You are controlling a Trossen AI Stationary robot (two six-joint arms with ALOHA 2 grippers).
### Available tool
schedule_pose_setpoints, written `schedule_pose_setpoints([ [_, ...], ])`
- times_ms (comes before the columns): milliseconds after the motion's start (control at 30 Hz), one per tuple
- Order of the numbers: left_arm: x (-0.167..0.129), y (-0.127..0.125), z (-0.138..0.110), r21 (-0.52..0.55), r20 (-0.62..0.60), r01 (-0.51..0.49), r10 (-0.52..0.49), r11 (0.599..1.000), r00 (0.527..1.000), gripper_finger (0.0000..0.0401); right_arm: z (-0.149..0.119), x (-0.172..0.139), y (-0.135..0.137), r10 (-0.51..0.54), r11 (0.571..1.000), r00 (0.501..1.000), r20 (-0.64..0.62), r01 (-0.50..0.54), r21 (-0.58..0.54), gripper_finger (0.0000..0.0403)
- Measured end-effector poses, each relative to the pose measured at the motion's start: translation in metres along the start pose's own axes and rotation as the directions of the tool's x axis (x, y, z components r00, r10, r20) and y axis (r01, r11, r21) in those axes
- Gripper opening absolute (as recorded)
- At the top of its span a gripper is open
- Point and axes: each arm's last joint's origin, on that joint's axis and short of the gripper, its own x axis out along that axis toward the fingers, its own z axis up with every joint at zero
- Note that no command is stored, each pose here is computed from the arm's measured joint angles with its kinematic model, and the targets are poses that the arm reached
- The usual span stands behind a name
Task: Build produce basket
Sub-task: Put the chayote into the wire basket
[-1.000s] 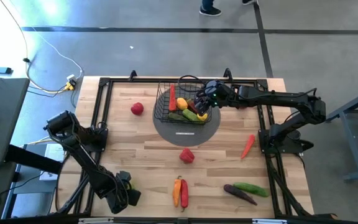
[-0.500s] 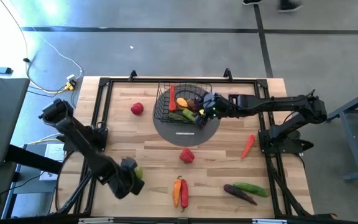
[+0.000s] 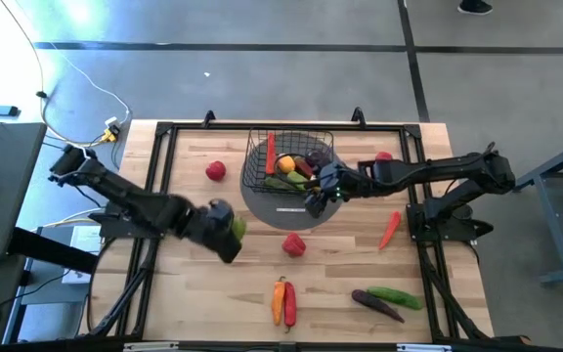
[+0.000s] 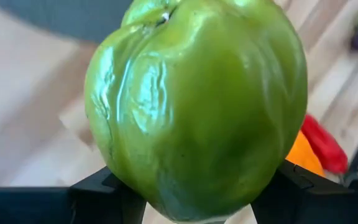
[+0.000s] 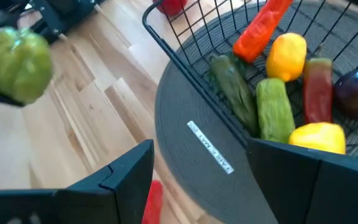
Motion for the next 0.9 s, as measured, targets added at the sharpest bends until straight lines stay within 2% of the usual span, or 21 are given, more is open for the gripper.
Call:
schedule_pose_setpoints([
  [267,0.002,0.028,0.049,0.027,0.101,-0.057,0.054,0.998,0.993,0.0207,-0.003,-0.001,0.001,0.002,1.000,1.000,-0.018,-0.002,-0.003,0.0240],
  [400,0.002,0.041,0.073,0.015,0.169,-0.054,0.051,0.998,0.984,0.0207,-0.003,-0.001,0.001,0.003,1.000,1.000,-0.019,-0.003,-0.005,0.0240],
  [667,-0.001,0.066,0.120,0.024,0.343,-0.032,0.022,0.999,0.939,0.0207,-0.002,-0.001,0.001,-0.020,1.000,1.000,0.000,0.020,-0.005,0.0240],
  [833,-0.004,0.085,0.141,0.049,0.417,-0.085,0.057,0.995,0.907,0.0207,-0.001,-0.001,0.000,-0.058,0.998,0.998,0.031,0.058,-0.005,0.0240],
  [900,-0.005,0.092,0.147,0.043,0.432,-0.078,0.052,0.996,0.900,0.0209,-0.001,-0.001,0.000,-0.059,0.998,0.998,0.031,0.059,-0.004,0.0240],
])
